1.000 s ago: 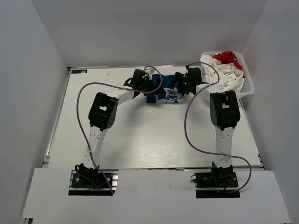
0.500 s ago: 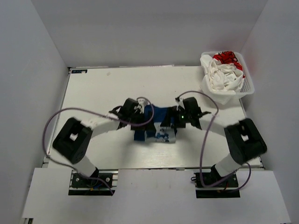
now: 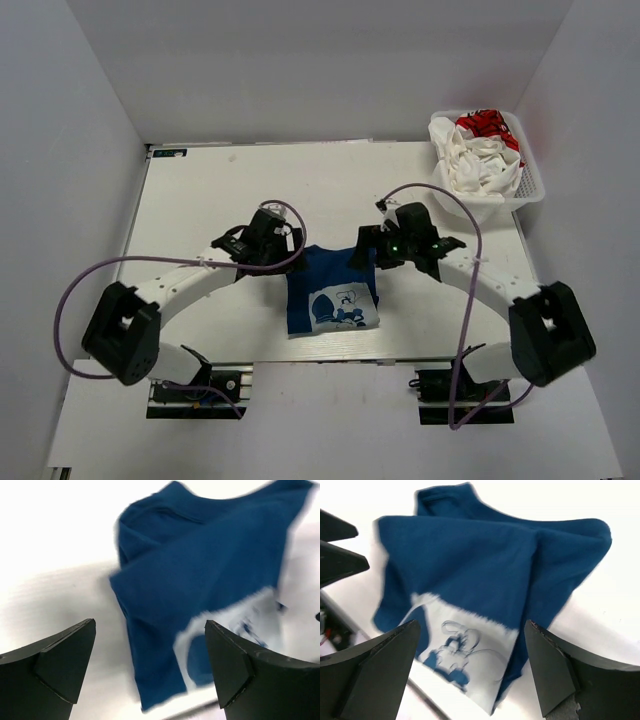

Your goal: Fold and stack the t-shirts

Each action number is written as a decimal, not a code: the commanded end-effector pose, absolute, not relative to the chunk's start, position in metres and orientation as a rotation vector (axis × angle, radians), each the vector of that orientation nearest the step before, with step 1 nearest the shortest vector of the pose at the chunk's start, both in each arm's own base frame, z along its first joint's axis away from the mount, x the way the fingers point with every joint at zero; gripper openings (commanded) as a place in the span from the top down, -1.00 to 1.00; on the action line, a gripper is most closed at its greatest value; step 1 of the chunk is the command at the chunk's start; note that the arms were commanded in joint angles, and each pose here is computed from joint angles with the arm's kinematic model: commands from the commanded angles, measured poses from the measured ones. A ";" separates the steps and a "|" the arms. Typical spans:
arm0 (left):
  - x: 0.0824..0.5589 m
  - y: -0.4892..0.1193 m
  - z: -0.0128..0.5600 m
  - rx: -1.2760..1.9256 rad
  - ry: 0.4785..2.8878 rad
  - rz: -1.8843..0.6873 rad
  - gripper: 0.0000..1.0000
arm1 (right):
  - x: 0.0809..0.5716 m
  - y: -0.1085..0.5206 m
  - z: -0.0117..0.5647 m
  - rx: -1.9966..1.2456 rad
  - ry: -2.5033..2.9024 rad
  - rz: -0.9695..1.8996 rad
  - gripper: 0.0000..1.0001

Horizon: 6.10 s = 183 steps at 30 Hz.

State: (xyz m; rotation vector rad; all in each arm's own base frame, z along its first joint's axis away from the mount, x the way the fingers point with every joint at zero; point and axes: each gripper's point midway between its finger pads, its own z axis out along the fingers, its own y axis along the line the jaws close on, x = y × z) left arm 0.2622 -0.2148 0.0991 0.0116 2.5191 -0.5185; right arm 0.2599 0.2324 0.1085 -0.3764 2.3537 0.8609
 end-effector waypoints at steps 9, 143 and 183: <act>0.303 -0.223 0.068 -0.013 2.577 -0.390 -0.22 | 0.319 0.260 0.077 -0.396 2.394 0.797 -0.65; 0.227 -0.298 0.015 0.645 2.441 -1.250 -1.00 | 0.195 0.191 -0.007 0.218 2.802 0.991 -0.79; 0.337 -0.284 0.016 0.497 2.586 -0.593 0.49 | 0.268 0.158 0.109 -0.016 2.258 0.701 -0.79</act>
